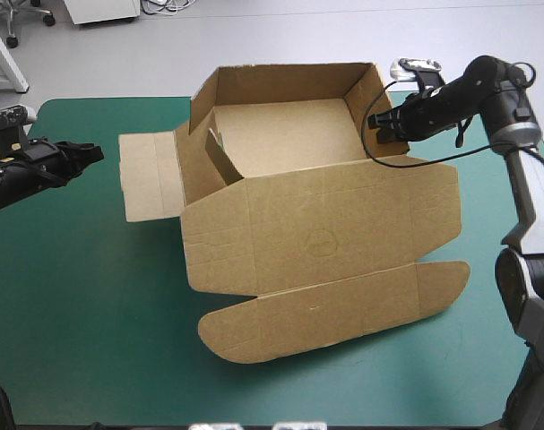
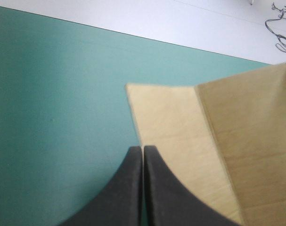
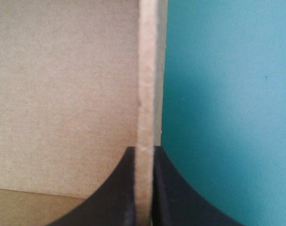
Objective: Fold the box
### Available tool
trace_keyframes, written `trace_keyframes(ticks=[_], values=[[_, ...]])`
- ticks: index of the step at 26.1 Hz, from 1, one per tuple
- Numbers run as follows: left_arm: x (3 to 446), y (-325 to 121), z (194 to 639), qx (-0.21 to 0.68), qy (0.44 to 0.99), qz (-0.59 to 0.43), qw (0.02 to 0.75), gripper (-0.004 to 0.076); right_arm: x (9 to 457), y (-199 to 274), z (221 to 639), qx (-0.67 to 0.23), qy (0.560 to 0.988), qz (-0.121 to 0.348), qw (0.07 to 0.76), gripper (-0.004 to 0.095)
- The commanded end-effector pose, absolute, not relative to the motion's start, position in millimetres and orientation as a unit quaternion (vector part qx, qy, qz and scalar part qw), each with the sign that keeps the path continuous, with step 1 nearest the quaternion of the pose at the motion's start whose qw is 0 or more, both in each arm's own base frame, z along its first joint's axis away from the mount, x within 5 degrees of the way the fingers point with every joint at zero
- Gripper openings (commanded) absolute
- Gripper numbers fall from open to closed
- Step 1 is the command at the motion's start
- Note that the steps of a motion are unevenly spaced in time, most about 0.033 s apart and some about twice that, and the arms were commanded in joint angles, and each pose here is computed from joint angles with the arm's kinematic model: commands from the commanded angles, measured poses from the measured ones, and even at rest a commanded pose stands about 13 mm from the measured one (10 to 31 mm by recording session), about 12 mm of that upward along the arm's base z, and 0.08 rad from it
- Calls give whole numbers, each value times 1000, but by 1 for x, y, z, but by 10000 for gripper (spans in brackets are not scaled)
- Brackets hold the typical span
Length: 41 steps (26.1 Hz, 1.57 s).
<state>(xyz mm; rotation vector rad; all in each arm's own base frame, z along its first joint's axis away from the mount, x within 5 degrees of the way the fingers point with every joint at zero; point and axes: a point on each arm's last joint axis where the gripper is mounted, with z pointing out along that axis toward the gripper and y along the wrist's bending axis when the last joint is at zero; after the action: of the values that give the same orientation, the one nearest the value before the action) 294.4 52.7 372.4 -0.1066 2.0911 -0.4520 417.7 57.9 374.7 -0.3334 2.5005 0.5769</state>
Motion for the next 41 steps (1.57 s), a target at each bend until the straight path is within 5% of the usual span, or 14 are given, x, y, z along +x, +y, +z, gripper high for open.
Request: trace_keyframes(ticks=[1, 11, 25, 36, 41], values=[[289, 49, 397, -32, 828, -198, 524, 4, 381, 44, 439, -120, 891, 256, 355, -13], [295, 44, 394, -13, 808, -279, 519, 4, 338, 22, 490, -110, 860, 258, 426, -13], [308, 44, 386, 72, 701, -493, 510, 4, 307, 28, 517, -127, 836, 269, 461, -13], [312, 36, 384, 91, 697, -495, 511, 4, 308, 26, 515, -123, 842, 255, 460, -13], [324, 89, 362, 4, 690, -490, 532, 4, 308, 26, 515, -124, 840, 258, 460, -13]])
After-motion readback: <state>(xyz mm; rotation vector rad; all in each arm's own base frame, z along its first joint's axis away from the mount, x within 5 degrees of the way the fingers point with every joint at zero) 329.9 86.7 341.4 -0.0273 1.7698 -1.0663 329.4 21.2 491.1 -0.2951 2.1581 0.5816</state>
